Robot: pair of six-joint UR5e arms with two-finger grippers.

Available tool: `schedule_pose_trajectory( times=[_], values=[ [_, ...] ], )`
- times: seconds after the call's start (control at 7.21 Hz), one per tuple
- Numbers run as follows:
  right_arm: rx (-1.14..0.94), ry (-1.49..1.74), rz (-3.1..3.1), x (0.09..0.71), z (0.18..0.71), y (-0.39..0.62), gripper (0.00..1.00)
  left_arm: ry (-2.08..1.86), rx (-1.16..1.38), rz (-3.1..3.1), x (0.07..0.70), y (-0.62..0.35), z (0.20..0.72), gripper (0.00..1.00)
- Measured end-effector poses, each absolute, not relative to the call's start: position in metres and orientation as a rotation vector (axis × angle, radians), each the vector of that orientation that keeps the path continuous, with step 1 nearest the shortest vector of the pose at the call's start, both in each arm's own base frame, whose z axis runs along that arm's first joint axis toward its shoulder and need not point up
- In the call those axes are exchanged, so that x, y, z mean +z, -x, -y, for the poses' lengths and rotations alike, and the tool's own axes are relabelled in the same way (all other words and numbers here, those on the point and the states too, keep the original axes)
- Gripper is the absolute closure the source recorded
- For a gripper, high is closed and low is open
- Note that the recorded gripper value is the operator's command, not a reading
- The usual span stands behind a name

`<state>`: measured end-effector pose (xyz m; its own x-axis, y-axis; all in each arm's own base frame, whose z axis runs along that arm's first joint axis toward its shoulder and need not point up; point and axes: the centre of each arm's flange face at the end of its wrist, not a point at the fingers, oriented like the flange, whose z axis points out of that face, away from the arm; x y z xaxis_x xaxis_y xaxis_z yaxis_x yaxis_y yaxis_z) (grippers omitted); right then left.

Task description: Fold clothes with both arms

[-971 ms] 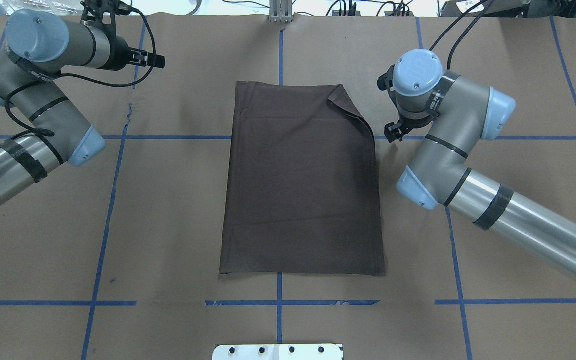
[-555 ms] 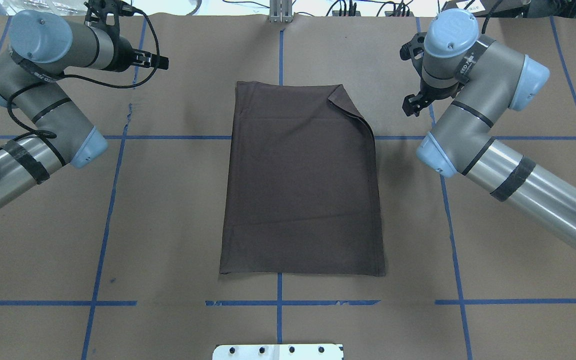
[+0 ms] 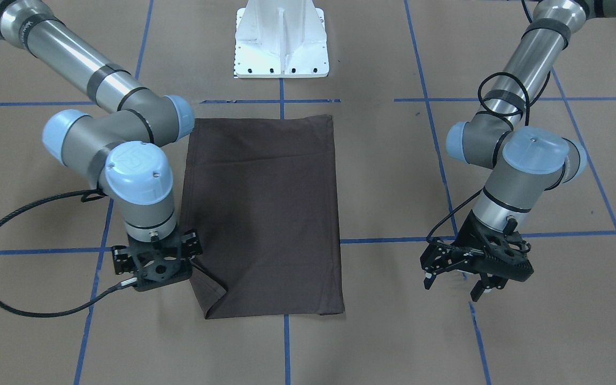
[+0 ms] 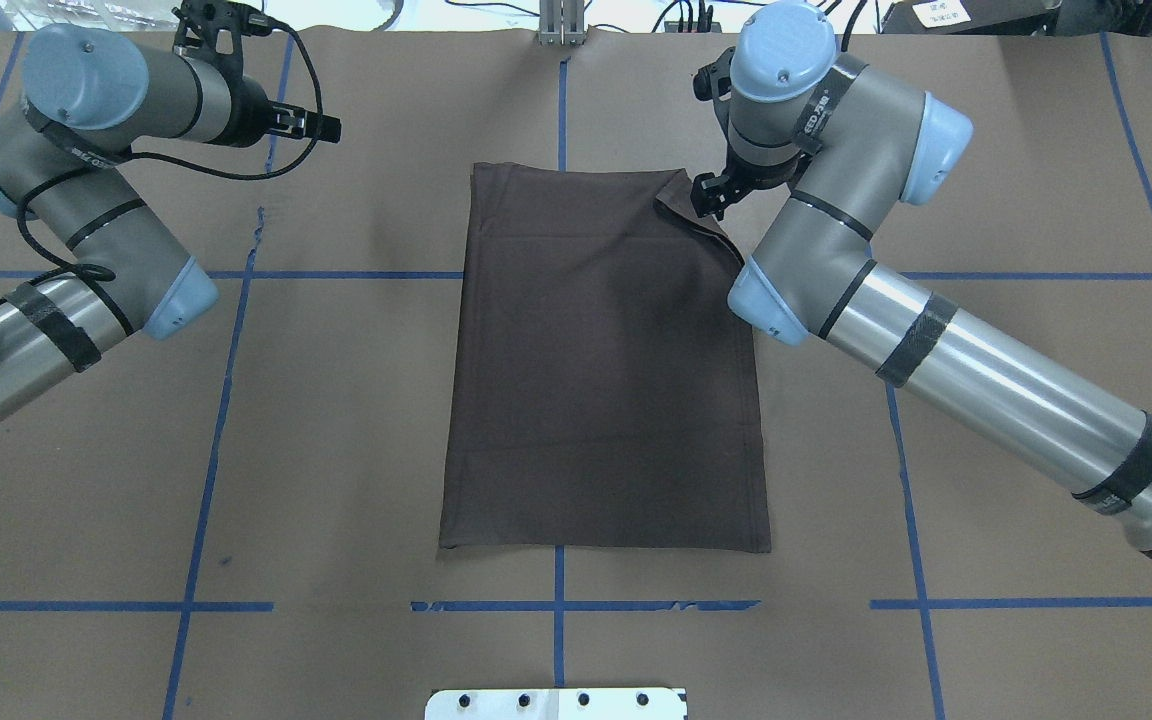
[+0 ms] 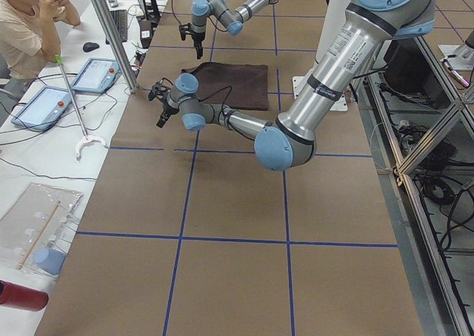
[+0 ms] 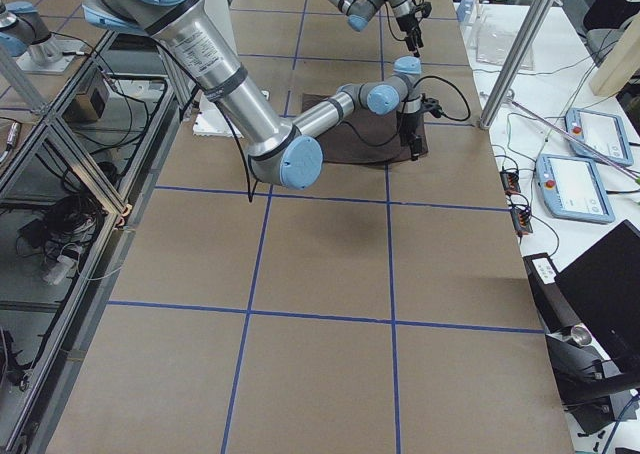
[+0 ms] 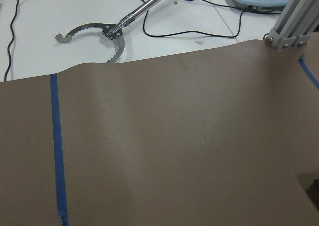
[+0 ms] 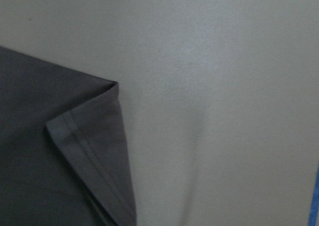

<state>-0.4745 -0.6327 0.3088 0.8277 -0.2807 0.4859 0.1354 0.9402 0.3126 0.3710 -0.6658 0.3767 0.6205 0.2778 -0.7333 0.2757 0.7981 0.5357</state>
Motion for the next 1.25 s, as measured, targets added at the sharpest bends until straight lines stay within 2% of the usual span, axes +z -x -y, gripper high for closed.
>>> schedule_pose_trajectory(
  times=[0.69,1.25],
  values=[
    [-0.267,-0.237,0.533,0.326,0.612,0.505,0.00,-0.668,0.000,-0.917,0.380,-0.370,0.665,0.00],
    [-0.244,-0.212,0.459,0.365,0.645,0.480,0.00,-0.667,0.001,-0.917,0.381,-0.371,0.665,0.00]
  ],
)
